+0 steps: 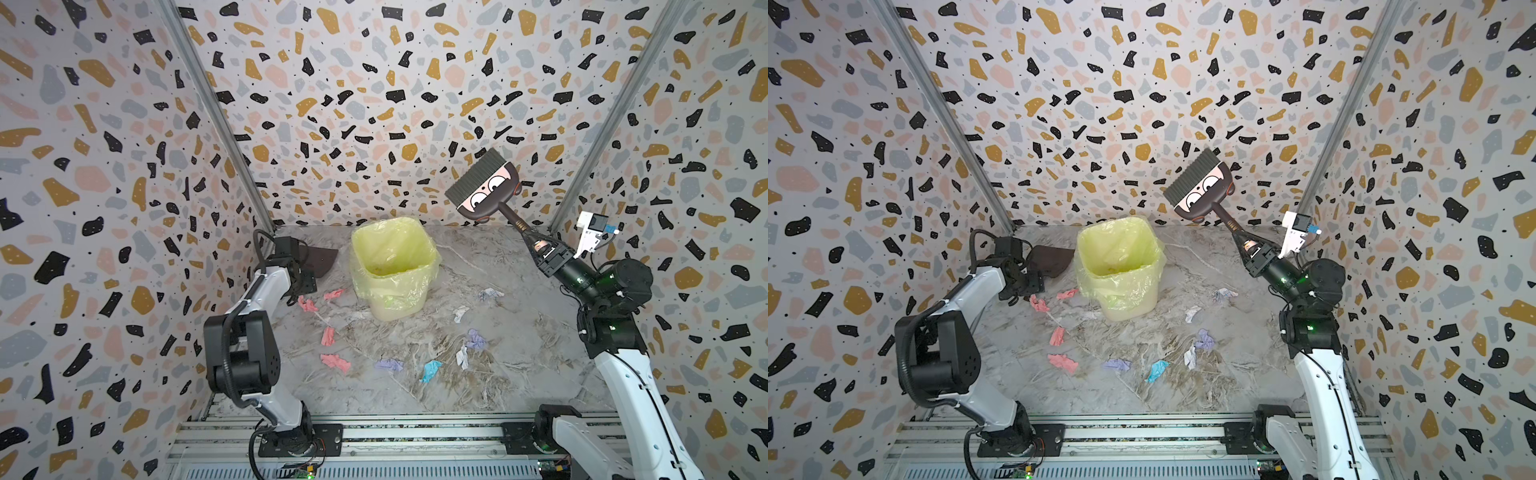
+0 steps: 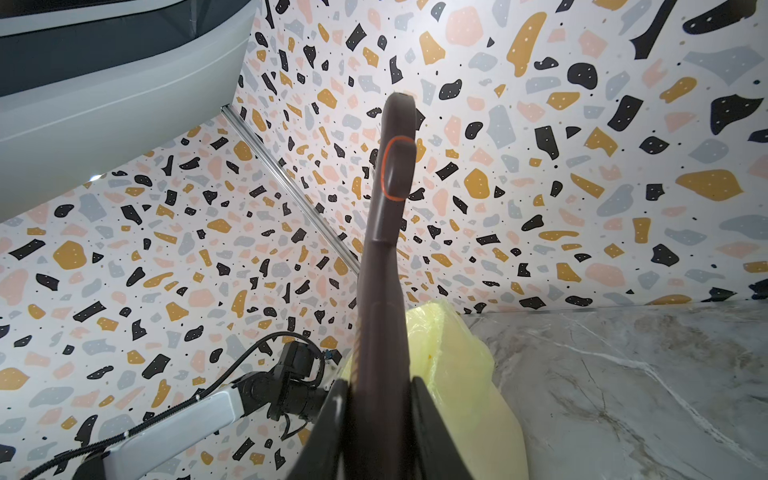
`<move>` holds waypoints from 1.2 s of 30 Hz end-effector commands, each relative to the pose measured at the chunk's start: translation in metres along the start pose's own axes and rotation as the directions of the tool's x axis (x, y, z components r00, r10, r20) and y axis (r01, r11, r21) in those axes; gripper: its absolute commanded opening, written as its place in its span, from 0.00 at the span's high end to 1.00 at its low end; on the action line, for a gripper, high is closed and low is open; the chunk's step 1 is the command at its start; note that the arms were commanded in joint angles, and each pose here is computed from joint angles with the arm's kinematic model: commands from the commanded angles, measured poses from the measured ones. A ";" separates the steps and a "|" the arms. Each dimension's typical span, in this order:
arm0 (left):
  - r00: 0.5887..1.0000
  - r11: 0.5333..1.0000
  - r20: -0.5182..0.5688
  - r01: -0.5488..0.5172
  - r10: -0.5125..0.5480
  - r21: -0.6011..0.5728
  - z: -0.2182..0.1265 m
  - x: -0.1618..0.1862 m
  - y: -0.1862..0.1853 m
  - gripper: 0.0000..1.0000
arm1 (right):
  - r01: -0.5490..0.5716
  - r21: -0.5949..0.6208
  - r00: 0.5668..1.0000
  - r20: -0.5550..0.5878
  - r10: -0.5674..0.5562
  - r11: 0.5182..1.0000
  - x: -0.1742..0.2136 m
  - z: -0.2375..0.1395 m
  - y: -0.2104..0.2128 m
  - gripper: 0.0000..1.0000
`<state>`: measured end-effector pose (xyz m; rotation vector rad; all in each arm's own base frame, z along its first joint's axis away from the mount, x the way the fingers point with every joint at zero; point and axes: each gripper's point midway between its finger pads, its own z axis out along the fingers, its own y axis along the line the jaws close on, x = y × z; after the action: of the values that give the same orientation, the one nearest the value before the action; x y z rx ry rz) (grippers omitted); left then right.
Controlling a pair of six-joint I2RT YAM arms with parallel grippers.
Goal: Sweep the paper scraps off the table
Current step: 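Close the left gripper on the brown dustpan handle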
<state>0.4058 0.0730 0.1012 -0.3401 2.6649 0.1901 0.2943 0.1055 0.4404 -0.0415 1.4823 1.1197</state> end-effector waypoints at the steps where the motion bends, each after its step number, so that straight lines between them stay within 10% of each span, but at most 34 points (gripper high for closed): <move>1: 0.998 0.999 0.046 -0.036 0.035 0.030 0.009 -0.024 -0.007 0.21 | 0.055 -0.053 0.998 0.034 -0.053 0.997 -0.009 -0.007 0.019 1.00; 24: 0.999 0.999 -0.027 -0.035 0.035 -0.020 0.091 -0.026 0.003 0.24 | 0.036 -0.046 0.999 0.024 -0.035 0.998 -0.015 0.001 0.012 1.00; 36: 0.999 1.000 -0.043 -0.011 0.011 0.001 0.113 -0.026 0.003 0.44 | 0.033 -0.038 0.999 0.025 -0.032 0.999 -0.016 0.001 0.011 1.00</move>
<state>0.4749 0.1001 0.0236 -0.3259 2.6841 0.1929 0.3050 0.1037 0.4243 -0.0153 1.5288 1.1440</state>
